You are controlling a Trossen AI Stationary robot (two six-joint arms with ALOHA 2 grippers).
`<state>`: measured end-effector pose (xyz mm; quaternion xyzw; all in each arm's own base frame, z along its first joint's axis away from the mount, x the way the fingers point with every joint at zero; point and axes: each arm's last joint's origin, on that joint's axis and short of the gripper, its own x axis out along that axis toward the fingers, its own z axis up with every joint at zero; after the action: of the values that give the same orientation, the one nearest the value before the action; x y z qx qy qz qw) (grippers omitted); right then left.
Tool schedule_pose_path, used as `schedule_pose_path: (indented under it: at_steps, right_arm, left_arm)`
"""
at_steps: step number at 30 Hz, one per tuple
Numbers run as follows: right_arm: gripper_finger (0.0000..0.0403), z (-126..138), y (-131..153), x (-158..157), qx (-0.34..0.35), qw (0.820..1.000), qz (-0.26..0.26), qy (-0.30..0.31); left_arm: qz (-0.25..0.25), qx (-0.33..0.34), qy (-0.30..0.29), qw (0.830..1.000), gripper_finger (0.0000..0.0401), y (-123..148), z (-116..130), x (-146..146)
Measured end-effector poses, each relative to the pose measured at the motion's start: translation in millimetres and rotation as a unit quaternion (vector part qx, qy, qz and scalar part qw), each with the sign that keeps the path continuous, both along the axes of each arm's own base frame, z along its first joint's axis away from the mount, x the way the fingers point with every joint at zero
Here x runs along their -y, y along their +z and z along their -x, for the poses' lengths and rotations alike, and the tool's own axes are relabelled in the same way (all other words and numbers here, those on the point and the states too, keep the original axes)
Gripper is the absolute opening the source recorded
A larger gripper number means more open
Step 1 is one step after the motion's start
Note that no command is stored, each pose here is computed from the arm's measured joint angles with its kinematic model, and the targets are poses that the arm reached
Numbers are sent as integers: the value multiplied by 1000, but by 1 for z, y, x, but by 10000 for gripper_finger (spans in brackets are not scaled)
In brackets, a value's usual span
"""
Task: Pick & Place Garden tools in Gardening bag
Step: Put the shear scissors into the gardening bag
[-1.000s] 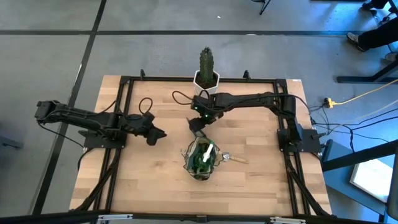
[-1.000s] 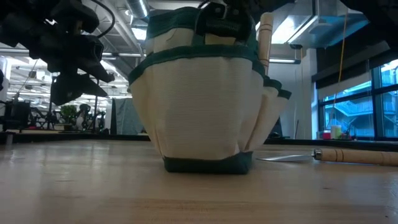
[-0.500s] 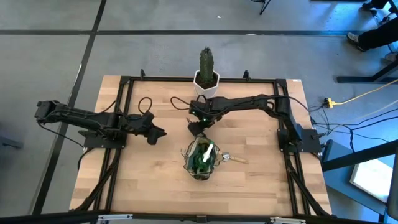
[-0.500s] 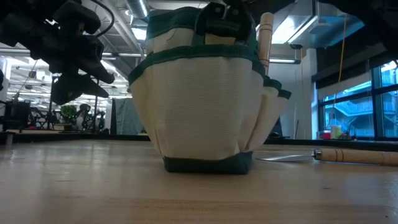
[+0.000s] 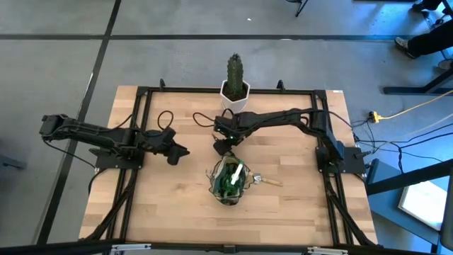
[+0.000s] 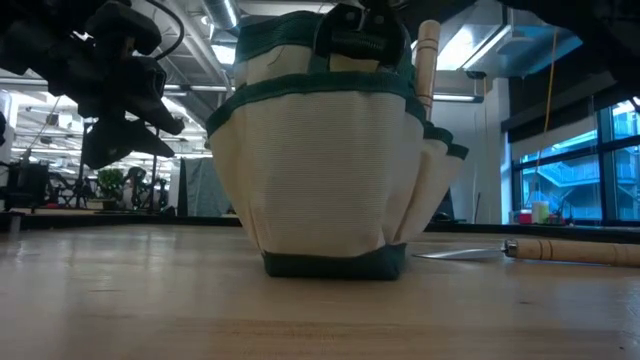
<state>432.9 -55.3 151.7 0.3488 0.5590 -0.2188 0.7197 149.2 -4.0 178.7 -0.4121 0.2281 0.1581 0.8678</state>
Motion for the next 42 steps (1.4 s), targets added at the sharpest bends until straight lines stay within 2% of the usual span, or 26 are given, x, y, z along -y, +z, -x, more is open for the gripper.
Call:
schedule_pose_path:
  at_steps: [16, 22, 31, 38, 42]
  right_arm:
    - [186, -4, -18, -1, -12, 1000, 6, 15]
    - [140, -6, -21, -1, -11, 1000, 21, 20]
    - [26, -7, -23, 0, -4, 1000, 20, 19]
    - [24, -9, -11, 1, 7, 1000, 14, 20]
    - [24, -20, 16, 3, 34, 999, 30, 18]
  left_arm:
    - [9, 0, -7, 1000, 157, 0, 0, 1]
    - [14, 0, -8, 1000, 157, 0, 0, 1]
    - [29, 1, -14, 999, 157, 0, 0, 2]
    - [31, 3, -13, 999, 157, 0, 0, 2]
    - [29, 5, -11, 1000, 157, 1, 0, 1]
